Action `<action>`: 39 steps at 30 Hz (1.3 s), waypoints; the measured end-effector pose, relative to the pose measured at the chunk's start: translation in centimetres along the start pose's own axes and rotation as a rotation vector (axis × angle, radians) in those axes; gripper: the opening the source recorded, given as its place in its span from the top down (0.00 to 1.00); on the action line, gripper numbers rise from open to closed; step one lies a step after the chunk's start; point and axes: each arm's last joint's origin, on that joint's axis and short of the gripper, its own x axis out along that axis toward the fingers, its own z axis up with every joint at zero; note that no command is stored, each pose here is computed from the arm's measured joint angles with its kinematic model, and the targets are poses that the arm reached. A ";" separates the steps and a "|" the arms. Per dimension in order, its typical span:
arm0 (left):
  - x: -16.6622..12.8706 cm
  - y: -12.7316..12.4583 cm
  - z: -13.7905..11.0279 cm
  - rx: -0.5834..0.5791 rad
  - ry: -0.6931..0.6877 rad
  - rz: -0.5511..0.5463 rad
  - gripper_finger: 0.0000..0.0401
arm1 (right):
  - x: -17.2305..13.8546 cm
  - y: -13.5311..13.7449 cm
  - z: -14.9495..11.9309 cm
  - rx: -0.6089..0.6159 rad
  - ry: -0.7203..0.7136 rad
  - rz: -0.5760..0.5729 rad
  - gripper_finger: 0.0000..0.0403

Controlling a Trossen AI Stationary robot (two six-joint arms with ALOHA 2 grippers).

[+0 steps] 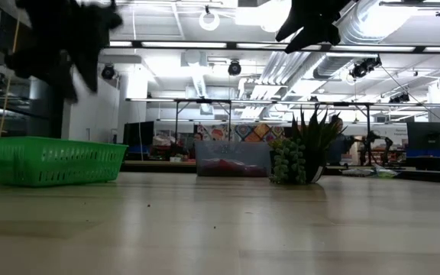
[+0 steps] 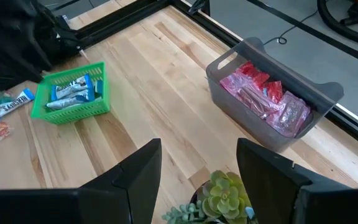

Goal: Sort candy
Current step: Put the white candy into the green bin

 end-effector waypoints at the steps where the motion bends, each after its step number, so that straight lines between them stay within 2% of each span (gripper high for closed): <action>1: -1.1 0.0 0.4 0.005 -0.032 -0.070 0.58 | 0.0 0.0 0.0 0.000 0.000 0.000 0.49; 4: -4.7 -0.2 1.5 0.087 -0.191 -0.324 0.57 | 0.0 0.0 0.0 0.001 -0.003 0.001 0.49; 7: -8.3 -0.7 2.6 0.234 -0.408 -0.595 0.57 | 0.0 0.1 0.2 0.007 -0.018 0.008 0.49; 9: -10.4 -1.1 3.3 0.330 -0.574 -0.728 0.57 | 0.0 0.2 0.3 0.020 -0.034 0.017 0.49; 12: -12.6 -1.7 4.1 0.503 -0.839 -0.810 0.57 | -0.1 0.6 0.7 0.034 -0.057 0.084 0.49; 14: -13.2 -2.2 4.5 0.587 -0.969 -0.801 0.57 | -0.2 0.9 1.0 0.040 -0.069 0.155 0.49; 16: -13.1 -2.8 4.9 0.634 -1.038 -0.776 0.57 | -0.3 1.4 1.2 0.036 -0.083 0.231 0.49; 22: -10.2 -4.9 5.5 0.749 -0.973 -0.759 0.57 | -1.3 3.5 2.1 -0.068 -0.206 0.464 0.49; 25: -9.0 -5.7 5.7 0.778 -0.943 -0.758 0.57 | -1.9 4.4 2.5 -0.119 -0.286 0.525 0.49; 35: -8.4 -6.4 5.8 0.773 -0.943 -0.779 0.57 | -2.1 4.7 2.5 -0.143 -0.303 0.540 0.49; 39: -8.3 -5.9 5.5 0.689 -0.820 -0.823 0.57 | -2.1 4.7 2.4 -0.143 -0.301 0.540 0.49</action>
